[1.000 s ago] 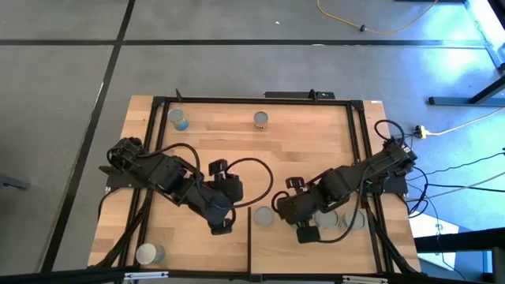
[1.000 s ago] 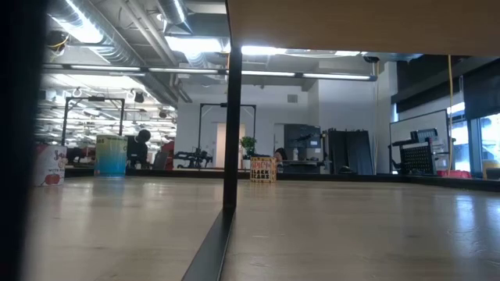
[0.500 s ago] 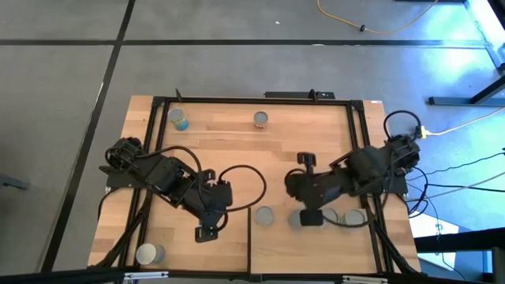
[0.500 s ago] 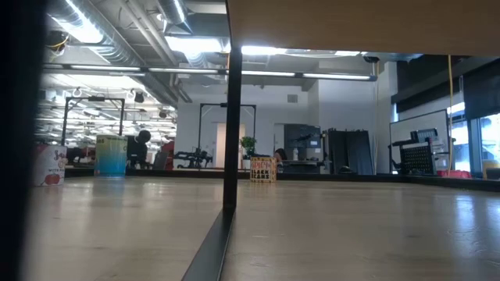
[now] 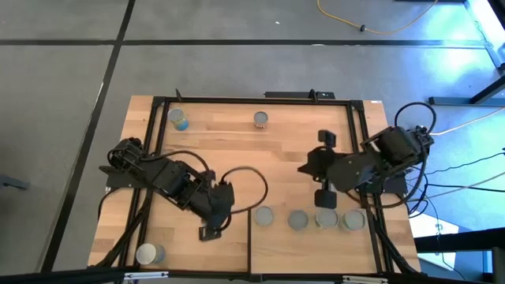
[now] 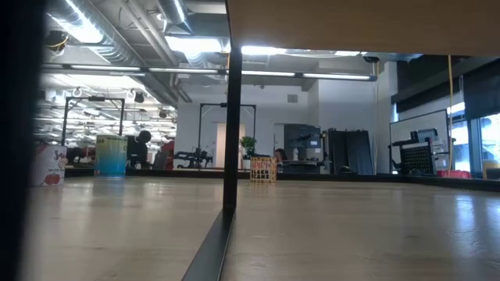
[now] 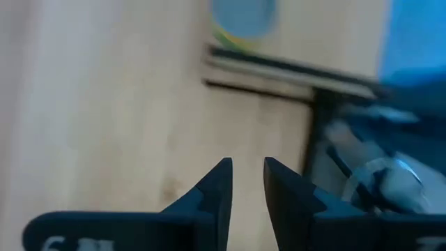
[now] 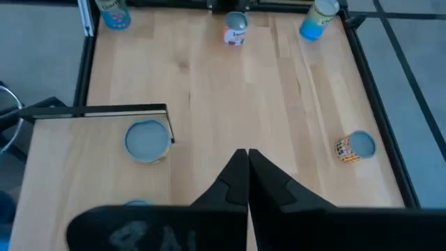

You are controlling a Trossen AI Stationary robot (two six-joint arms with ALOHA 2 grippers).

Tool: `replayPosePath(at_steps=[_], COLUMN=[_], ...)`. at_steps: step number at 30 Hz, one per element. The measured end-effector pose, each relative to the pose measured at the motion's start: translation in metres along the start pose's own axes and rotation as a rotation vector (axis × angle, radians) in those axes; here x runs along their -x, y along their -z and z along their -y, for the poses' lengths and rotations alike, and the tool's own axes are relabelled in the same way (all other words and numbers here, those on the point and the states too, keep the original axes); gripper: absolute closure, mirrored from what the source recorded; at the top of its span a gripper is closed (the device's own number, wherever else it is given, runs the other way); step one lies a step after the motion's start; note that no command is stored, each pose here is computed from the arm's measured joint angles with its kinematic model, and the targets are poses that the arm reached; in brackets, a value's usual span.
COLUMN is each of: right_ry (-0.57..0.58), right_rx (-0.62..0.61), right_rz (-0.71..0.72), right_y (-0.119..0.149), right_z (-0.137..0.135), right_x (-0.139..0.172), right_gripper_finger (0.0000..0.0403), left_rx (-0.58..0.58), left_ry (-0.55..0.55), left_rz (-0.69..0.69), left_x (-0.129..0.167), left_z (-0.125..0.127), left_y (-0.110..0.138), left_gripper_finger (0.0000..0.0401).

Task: Pick and place cans onto a shelf
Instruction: Put the yellow canned black beans on the shelf

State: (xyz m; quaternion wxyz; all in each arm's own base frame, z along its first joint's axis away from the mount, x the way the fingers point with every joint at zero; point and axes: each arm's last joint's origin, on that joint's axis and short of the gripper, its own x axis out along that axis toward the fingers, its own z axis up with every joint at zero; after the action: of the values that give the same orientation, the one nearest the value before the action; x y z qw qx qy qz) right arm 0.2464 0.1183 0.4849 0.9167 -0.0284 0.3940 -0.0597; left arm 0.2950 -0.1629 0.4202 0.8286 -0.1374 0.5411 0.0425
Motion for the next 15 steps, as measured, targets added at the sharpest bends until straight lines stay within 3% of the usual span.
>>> replayPosePath(at_steps=[6, 15], right_ry=[-0.016, -0.041], right_rx=[-0.011, 0.050], right_rz=[0.037, 0.107], right_y=[0.004, 0.012], right_z=[0.010, 0.029], right_x=[0.017, 0.047], right_gripper_finger=[0.0402, 0.0402], left_rx=[0.055, 0.137], left_ry=[-0.071, -0.206], left_rz=[0.103, 0.195], left_x=[0.015, 0.028], left_z=[-0.029, -0.094], left_y=[-0.015, -0.047], left_gripper_finger=[0.0325, 0.0325])
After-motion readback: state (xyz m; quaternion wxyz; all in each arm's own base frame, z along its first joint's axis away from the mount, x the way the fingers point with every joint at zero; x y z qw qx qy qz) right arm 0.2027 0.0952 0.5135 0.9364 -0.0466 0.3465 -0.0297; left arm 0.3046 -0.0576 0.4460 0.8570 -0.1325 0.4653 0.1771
